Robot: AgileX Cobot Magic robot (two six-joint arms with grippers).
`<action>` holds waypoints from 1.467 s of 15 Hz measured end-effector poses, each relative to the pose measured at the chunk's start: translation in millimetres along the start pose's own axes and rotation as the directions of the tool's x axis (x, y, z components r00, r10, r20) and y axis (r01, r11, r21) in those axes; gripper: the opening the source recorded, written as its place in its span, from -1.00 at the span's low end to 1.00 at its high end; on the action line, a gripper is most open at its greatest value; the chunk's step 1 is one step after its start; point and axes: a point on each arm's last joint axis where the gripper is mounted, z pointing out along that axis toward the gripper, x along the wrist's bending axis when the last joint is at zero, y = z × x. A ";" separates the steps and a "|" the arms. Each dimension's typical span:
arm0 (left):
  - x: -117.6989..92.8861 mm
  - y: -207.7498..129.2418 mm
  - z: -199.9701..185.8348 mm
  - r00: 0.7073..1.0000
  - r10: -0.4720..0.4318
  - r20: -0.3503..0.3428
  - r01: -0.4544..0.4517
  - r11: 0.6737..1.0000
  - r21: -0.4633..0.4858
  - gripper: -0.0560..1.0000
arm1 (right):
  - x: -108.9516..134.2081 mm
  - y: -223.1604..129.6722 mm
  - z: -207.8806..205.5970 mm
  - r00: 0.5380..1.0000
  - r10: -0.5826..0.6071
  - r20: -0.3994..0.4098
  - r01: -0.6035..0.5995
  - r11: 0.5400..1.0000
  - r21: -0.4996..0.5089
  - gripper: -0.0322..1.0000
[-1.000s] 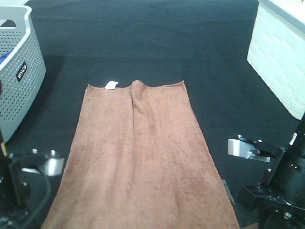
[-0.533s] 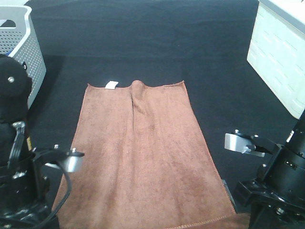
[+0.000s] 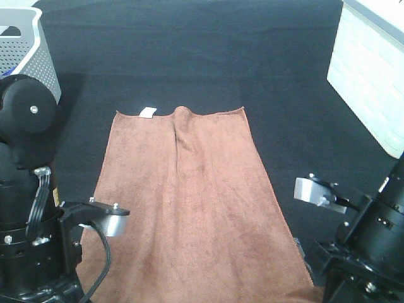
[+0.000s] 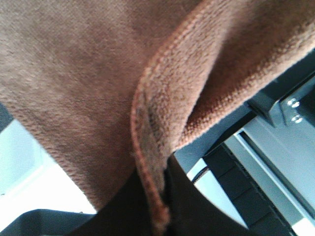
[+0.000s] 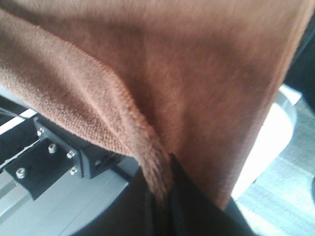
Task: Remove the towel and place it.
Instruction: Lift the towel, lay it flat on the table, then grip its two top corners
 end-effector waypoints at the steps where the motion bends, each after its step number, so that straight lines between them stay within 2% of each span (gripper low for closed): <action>1: -2.6 0.0 1.1 1.000 0.004 0.001 -0.004 1.000 0.003 -0.83 | 0.0 -1.5 1.6 1.000 -0.002 -0.009 0.002 1.000 0.006 -0.81; 3: -10.8 -0.4 5.4 0.999 0.033 -0.009 -0.033 0.999 0.018 -0.75 | -0.2 -3.0 3.1 1.000 0.001 -0.016 -0.001 1.000 0.010 -0.67; 4: -15.1 -0.8 7.5 0.999 0.048 -0.012 -0.048 0.999 0.025 -0.61 | 0.0 -2.6 3.1 1.000 0.003 -0.018 -0.003 1.000 0.005 -0.54; 5: -18.5 -1.2 9.2 0.999 0.042 -0.016 -0.041 0.999 0.030 -0.25 | 0.8 -2.0 3.1 1.000 0.010 -0.026 -0.010 1.000 -0.001 -0.19; 7: -19.3 -1.3 9.7 1.000 0.001 -0.019 -0.001 1.000 0.031 0.28 | 0.6 -0.7 3.0 0.999 0.030 -0.025 -0.030 0.999 -0.014 0.31; 8: -19.3 -1.3 9.7 1.000 -0.017 -0.020 0.017 0.999 0.031 0.42 | 0.1 0.0 3.0 0.999 0.029 -0.020 -0.030 0.999 -0.023 0.47; 9: -19.3 -1.3 9.7 0.999 -0.025 -0.020 0.025 0.999 0.031 0.47 | -0.2 0.5 3.0 0.999 0.029 -0.017 -0.030 0.999 -0.028 0.56; 12: -21.8 3.6 3.2 1.000 -0.015 -0.024 0.015 1.000 0.005 0.50 | 3.5 10.1 -5.9 1.000 0.000 -0.006 0.000 0.998 -0.063 0.61; 15: -23.8 28.1 -40.2 0.983 0.072 -0.166 -0.095 0.987 -0.133 0.50 | -5.6 37.9 -48.7 0.999 0.023 0.029 -0.016 0.976 -0.216 0.61; 16: -15.8 36.0 -61.6 0.977 0.058 -0.205 -0.100 0.974 -0.204 0.50 | -14.2 45.1 -66.9 0.998 0.054 0.023 -0.045 0.959 -0.281 0.61; 18: 8.8 45.5 -99.3 0.970 -0.015 -0.242 -0.072 0.936 -0.346 0.50 | -23.8 53.6 -91.1 0.997 0.077 0.032 -0.060 0.928 -0.367 0.61; 20: 30.1 47.5 -126.0 0.969 -0.130 -0.210 0.019 0.887 -0.461 0.50 | -21.4 58.0 -99.2 0.997 0.072 0.024 -0.056 0.916 -0.398 0.61; 22: 49.7 50.3 -135.6 0.961 -0.221 -0.165 0.101 0.838 -0.536 0.50 | -22.0 62.8 -102.5 0.996 0.082 0.029 -0.060 0.892 -0.448 0.61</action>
